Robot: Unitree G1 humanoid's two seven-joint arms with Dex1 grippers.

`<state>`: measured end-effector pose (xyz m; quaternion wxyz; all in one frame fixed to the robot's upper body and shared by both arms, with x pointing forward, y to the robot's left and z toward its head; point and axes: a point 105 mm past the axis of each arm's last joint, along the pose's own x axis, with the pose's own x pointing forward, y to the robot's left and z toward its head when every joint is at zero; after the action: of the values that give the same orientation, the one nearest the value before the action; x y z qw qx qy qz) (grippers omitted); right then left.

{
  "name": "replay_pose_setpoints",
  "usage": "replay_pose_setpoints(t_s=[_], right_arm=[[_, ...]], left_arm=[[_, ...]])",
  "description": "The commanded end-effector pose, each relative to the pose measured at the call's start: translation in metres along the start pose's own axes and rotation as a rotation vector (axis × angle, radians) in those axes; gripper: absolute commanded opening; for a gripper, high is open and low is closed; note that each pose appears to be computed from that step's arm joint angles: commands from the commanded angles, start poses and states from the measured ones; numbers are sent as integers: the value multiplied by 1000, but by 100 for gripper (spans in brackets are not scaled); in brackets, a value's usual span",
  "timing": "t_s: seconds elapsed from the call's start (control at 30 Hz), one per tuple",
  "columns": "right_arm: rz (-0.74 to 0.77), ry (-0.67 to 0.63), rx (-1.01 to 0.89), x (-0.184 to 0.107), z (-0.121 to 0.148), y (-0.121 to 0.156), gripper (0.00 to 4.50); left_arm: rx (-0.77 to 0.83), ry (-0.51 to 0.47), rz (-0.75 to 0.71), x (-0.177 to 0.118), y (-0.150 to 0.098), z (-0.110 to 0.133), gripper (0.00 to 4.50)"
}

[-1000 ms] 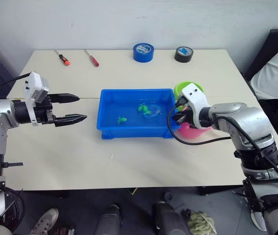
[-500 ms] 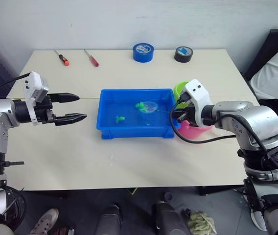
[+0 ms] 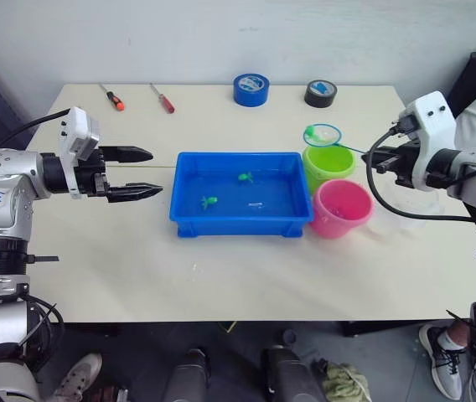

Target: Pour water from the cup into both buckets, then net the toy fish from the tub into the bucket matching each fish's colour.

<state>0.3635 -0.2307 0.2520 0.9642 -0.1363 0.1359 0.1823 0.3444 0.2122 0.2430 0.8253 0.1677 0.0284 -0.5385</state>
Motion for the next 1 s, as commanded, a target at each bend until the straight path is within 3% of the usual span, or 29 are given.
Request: replay_pose_setpoints(t_s=[0.03, 0.43, 0.67, 1.0], right_arm=[[-92, -18, -131, -5, 7, -15, 0], [-232, 71, -782, -8, 4, -23, 0], [-241, 79, -1217, -8, 4, -9, 0], [-377, 145, -1568, -1, -11, -14, 0]], left_arm=[[60, -15, -22, 4, 4, 14, 431], [65, -11, -33, 6, 8, 13, 431], [61, -12, -35, 7, 8, 11, 431], [61, -15, -39, 9, 8, 12, 431]])
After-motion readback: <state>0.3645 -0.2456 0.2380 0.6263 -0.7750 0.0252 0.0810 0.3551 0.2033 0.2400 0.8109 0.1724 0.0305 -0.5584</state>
